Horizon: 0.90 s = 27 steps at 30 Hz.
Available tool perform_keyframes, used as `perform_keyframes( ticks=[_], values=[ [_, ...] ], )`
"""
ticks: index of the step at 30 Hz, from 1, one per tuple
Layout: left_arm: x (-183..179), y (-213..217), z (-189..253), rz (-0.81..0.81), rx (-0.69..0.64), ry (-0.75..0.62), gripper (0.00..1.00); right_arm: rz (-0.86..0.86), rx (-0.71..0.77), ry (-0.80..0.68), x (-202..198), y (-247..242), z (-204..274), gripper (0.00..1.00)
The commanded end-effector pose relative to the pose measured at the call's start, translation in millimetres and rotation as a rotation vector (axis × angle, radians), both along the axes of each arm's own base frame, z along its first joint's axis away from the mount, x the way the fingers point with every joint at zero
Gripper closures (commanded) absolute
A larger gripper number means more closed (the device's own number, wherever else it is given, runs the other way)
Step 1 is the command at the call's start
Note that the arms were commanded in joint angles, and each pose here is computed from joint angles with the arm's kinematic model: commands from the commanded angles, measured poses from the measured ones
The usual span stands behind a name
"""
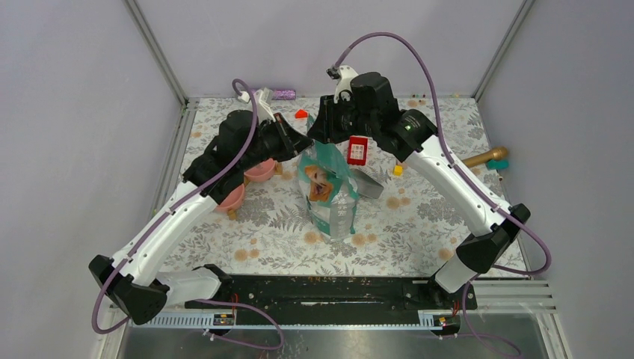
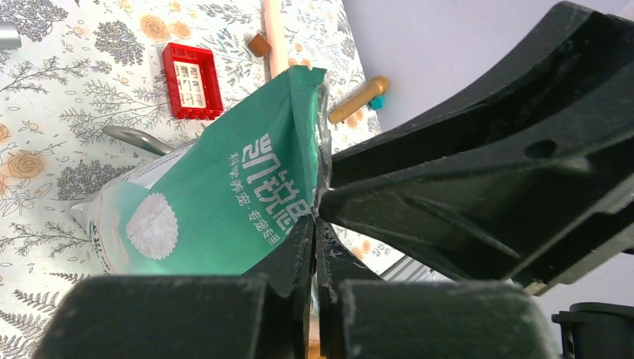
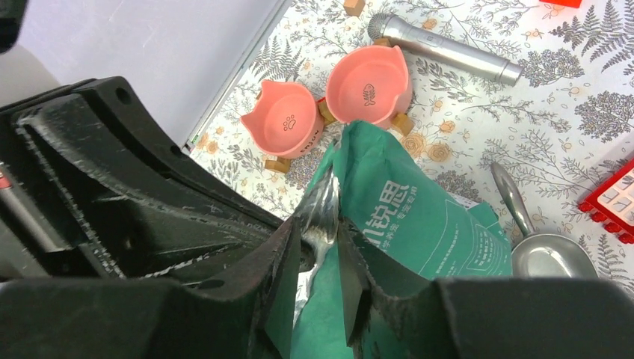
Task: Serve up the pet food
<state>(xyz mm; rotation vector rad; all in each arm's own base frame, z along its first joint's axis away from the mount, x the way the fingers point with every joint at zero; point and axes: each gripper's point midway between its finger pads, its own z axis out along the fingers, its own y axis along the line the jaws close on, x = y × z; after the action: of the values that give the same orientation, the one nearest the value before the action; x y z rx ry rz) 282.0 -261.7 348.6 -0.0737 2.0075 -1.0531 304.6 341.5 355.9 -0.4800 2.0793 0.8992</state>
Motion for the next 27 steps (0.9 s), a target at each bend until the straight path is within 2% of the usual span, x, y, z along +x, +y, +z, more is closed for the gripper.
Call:
perform_keyframes(
  ticks=[1, 8, 11, 13, 16, 19, 22, 27],
  values=[
    [-17, -5, 28, -0.074, -0.049, -0.086, 1.0, -0.013, 0.016, -0.045, 8, 4, 13, 0.69],
    [-19, -4, 33, -0.085, -0.038, -0.128, 1.0, 0.021, 0.03, -0.017, 6, 13, 10, 0.7],
    [-17, -6, 30, -0.09, -0.031, -0.12, 1.0, 0.055, 0.052, 0.008, 3, 21, 11, 0.73],
    [-16, -8, 27, -0.098, -0.029, -0.111, 1.0, 0.076, 0.061, 0.026, 0, 25, 9, 0.8],
    [-16, -9, 28, -0.1, -0.031, -0.11, 1.0, 0.088, 0.057, 0.043, -1, 27, 5, 1.0],
    [-12, -4, 28, -0.065, -0.015, -0.109, 1.0, 0.095, 0.023, 0.034, -1, 24, 0, 1.0],
    [-7, 8, 24, 0.002, 0.022, -0.101, 1.0, 0.094, -0.063, -0.024, 0, 10, -2, 1.0],
    [0, 27, 27, 0.097, 0.078, -0.122, 1.0, -0.014, -0.395, -0.141, 17, -45, -8, 1.0]
  ],
)
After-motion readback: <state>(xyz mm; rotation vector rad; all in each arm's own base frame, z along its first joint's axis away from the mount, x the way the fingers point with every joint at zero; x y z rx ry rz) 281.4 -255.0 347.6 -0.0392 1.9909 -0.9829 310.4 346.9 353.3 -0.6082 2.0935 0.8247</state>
